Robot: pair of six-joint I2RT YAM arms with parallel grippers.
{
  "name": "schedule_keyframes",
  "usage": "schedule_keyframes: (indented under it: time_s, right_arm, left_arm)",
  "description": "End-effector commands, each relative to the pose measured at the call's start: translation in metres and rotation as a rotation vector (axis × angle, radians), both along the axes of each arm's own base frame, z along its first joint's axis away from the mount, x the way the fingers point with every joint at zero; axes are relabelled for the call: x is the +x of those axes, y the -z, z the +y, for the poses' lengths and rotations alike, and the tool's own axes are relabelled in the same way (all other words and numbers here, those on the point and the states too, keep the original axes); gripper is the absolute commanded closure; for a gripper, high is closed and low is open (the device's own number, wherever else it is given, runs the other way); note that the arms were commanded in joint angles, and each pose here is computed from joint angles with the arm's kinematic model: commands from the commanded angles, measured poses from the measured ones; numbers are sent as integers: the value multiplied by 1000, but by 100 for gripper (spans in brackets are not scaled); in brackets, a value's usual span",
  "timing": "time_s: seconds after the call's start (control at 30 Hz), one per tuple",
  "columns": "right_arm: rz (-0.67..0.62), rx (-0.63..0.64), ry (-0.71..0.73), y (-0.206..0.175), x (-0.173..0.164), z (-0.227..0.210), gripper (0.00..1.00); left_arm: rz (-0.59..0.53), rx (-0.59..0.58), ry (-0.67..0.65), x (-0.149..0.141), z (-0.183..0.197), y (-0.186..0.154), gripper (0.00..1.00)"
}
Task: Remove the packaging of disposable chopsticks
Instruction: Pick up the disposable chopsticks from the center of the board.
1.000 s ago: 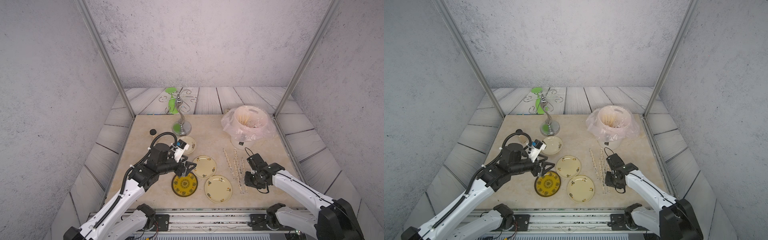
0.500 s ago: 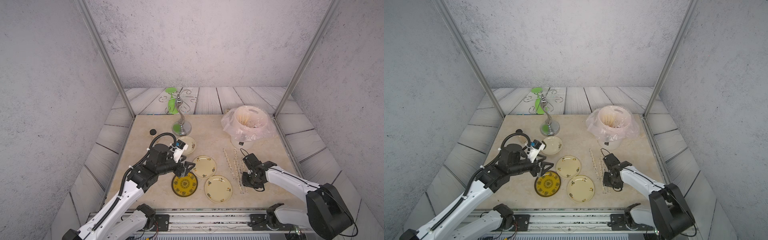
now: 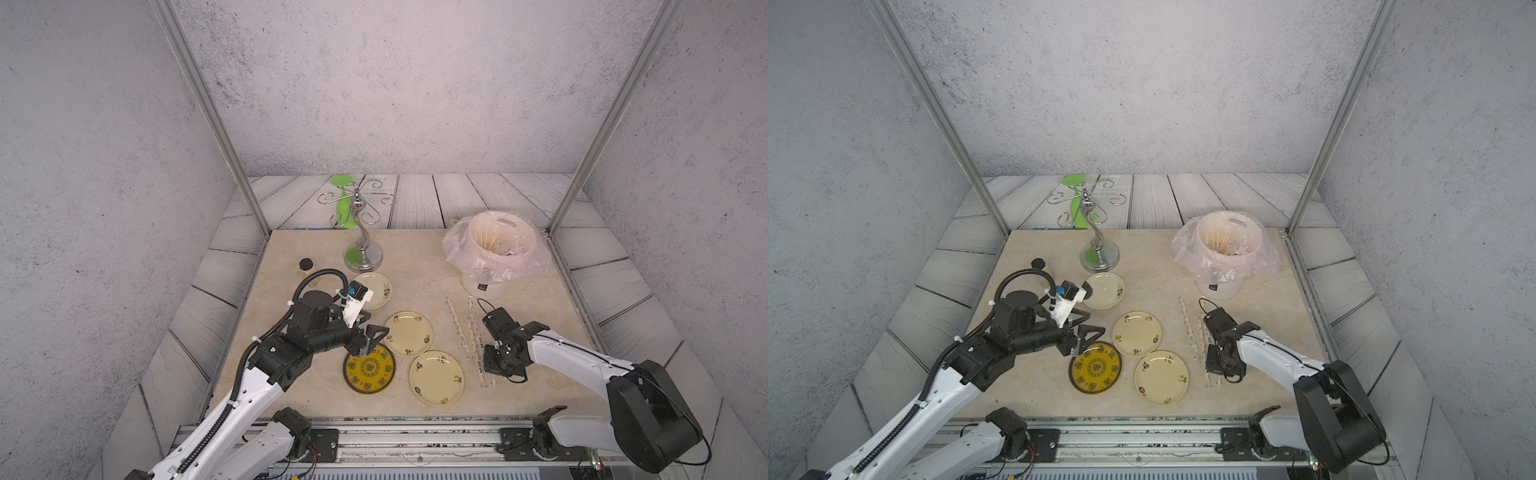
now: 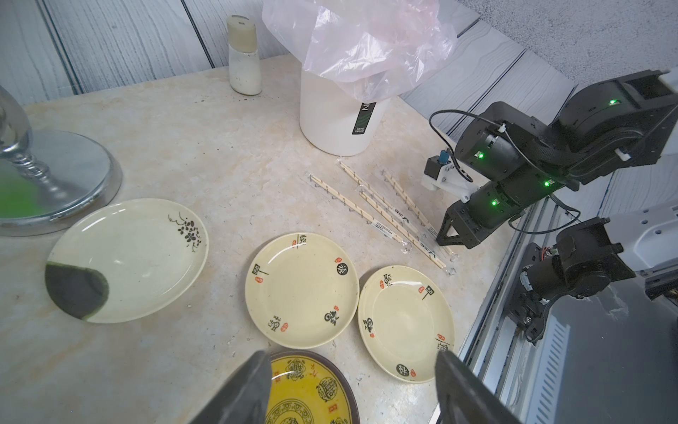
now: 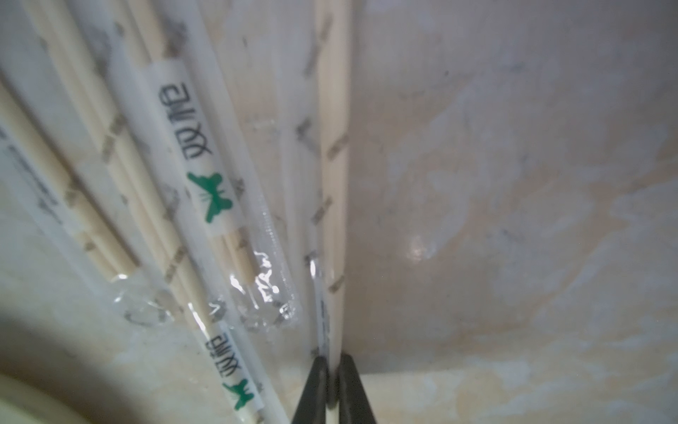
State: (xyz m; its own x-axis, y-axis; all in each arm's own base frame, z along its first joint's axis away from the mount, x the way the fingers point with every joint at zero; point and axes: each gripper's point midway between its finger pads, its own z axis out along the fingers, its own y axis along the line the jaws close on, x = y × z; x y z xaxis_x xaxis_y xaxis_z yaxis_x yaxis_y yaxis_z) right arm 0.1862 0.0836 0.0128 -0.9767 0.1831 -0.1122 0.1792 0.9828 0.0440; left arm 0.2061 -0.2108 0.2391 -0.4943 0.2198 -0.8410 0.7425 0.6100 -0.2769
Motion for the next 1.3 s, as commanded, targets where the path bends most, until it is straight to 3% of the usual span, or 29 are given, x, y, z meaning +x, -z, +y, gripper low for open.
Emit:
schedule_keyframes:
  time_s: [0.0,0.13,0.2,0.4,0.67,0.83,1.07,1.27]
  right_arm:
    - [14,-30,13,3,-9,-8,94]
    - [15,-15,15,2,-13,-7,94]
    - [2,-8,12,-2,-13,-7,100]
    - [-90,50,9,-27,-14,-5,100]
    - [-257,354,-108,-77,-20,35,100]
    - [-335,537,-192,-107,-27,59,100]
    - [-409,741,-296,-140,-32,88,100]
    - [-486,794,-446,-171,-34,102,100]
  left_arm:
    - [-3,5,5,0,-1,2,27]
    - [-9,15,-8,2,2,3,27]
    - [-11,15,-8,2,2,2,27]
    - [-23,26,-37,8,4,3,27]
    - [-51,8,-44,16,1,-11,27]
    - [-32,-105,-35,18,-11,-32,27]
    - [-7,-271,74,21,-40,-73,26]
    - [34,-356,158,35,-67,-101,27]
